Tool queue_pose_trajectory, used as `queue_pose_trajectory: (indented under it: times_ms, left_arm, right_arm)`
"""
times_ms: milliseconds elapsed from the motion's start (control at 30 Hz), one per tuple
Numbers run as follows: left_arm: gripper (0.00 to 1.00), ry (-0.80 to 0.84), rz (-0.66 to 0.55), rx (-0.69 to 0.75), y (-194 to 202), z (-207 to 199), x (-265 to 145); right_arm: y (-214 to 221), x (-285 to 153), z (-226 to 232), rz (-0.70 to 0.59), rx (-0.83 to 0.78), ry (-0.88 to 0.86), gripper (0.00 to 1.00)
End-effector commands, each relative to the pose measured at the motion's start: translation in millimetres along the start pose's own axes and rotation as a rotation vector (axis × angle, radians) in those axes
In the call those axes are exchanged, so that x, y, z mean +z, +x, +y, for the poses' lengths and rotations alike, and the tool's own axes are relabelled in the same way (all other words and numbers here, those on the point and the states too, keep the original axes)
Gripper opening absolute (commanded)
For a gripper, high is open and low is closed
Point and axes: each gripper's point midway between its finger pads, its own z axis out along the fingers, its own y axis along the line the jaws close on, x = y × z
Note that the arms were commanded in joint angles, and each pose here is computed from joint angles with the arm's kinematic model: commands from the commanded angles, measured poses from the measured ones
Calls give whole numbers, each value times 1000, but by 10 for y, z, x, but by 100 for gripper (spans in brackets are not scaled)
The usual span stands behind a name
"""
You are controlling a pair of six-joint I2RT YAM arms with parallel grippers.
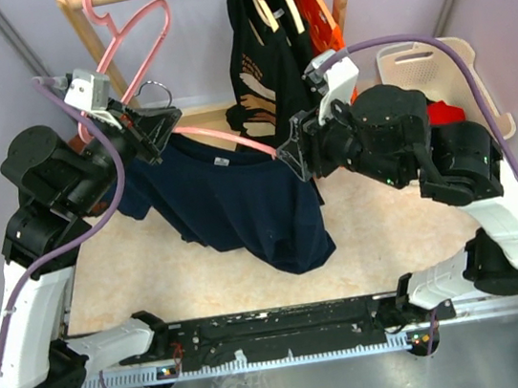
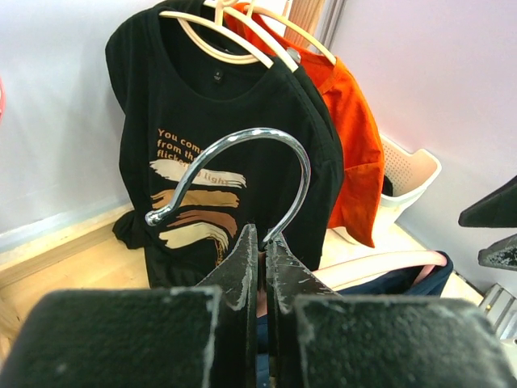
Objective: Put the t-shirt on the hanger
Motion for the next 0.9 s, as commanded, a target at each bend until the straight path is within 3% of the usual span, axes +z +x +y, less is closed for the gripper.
queue_pose_trajectory:
  times_ms: [0,300,867]
  left_arm:
    - [0,36,-106,20,-349,-93,-100]
    - [0,52,-112,19,-364,-123,-114]
    - [0,103,-124,16,-433,-229,-201]
  right_arm:
    - [21,-100,154,14,4,-107,44]
    - [217,-153,92,41,18,-107,43]
    - [146,-112,98,17,6,-98,36]
